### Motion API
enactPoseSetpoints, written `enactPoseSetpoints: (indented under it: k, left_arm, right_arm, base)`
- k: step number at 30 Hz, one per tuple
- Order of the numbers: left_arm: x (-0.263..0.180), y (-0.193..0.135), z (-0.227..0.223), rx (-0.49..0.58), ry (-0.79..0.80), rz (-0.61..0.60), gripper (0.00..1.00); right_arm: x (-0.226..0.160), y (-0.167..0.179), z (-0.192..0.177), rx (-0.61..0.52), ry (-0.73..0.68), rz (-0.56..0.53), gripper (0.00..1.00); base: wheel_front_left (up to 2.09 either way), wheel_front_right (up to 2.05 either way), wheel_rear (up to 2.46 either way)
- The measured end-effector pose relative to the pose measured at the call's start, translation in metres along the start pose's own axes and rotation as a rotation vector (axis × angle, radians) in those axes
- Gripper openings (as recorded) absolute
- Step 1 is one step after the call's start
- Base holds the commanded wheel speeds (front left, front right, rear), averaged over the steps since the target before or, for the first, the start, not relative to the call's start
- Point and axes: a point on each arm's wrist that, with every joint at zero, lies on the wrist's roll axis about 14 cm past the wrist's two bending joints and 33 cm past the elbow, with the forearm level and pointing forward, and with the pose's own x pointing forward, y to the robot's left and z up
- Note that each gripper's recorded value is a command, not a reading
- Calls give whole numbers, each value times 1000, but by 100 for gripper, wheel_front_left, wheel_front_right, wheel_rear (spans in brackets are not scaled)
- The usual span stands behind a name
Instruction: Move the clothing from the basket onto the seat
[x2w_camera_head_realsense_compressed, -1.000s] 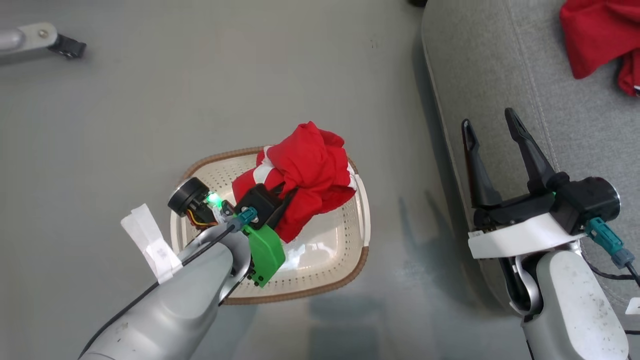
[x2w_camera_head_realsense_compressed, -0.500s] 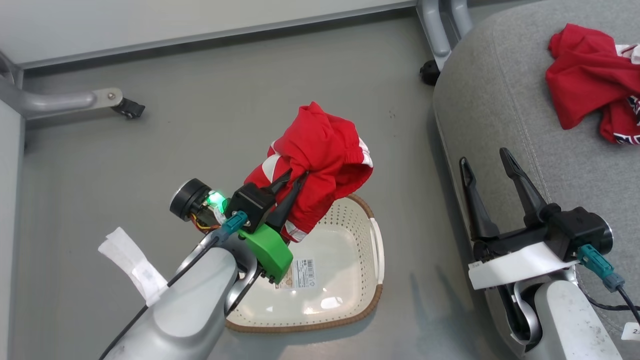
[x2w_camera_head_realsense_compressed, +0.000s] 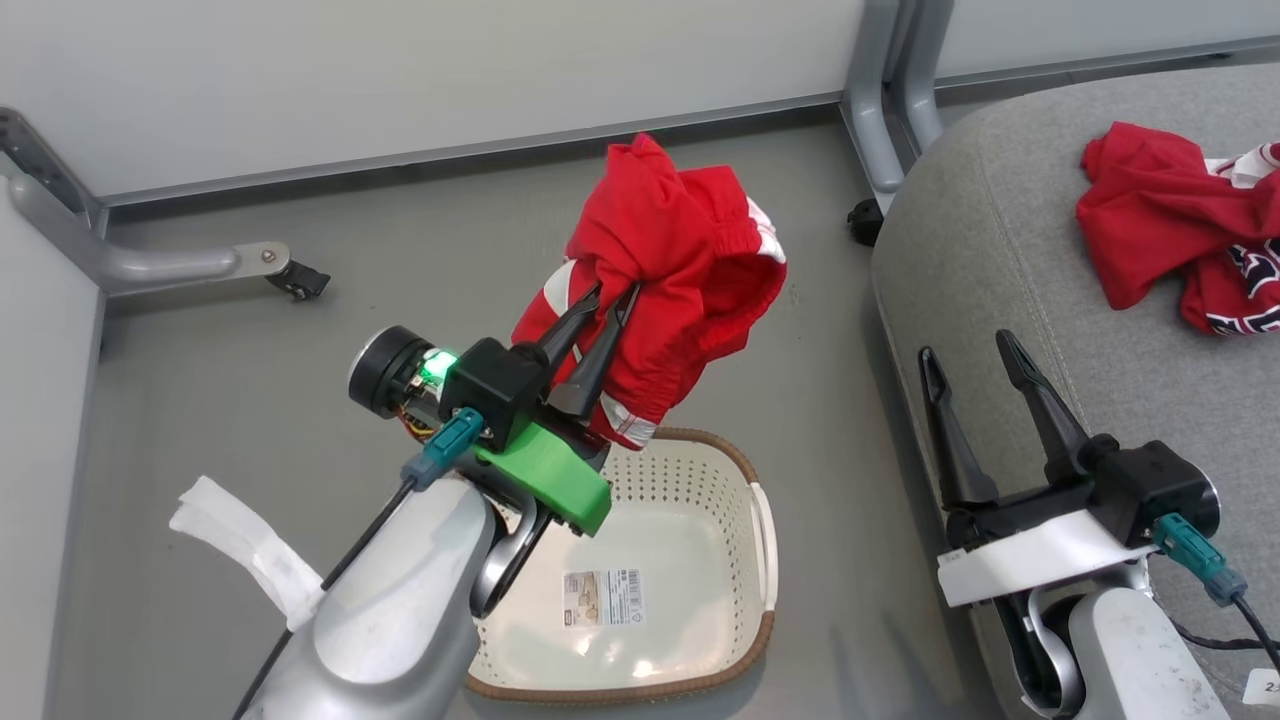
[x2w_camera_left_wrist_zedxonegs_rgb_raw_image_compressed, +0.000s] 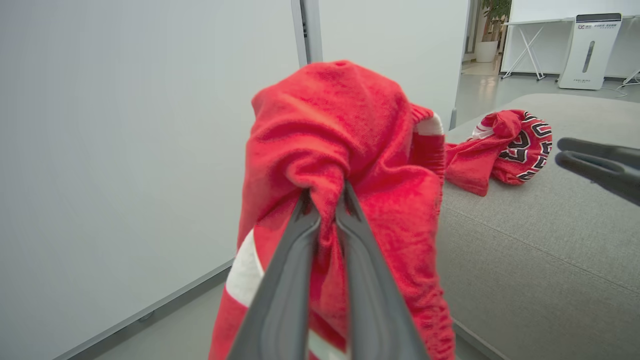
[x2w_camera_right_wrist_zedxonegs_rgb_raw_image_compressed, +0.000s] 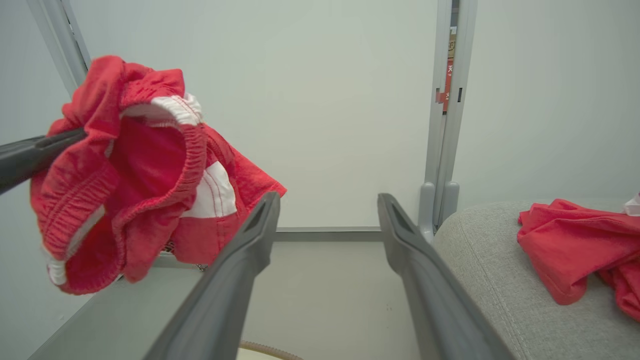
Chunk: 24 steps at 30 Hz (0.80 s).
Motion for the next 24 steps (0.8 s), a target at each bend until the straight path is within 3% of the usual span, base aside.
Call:
enactPoseSetpoints:
  k: [11, 20, 24]
  left_arm:
    - [4, -4, 40, -26, -130, 18, 0]
    - [3, -7, 47, -19, -151, 15, 0]
    - [2, -7, 43, -19, -143, 17, 0]
  right_arm:
    - [-3, 2, 1, 14, 0, 2, 100]
    - [-5, 4, 4, 15, -9, 5, 100]
    - [5, 19, 19, 7, -57, 57, 100]
  base:
    - [0, 0, 0]
    - [0, 0, 0]
    - [0, 0, 0]
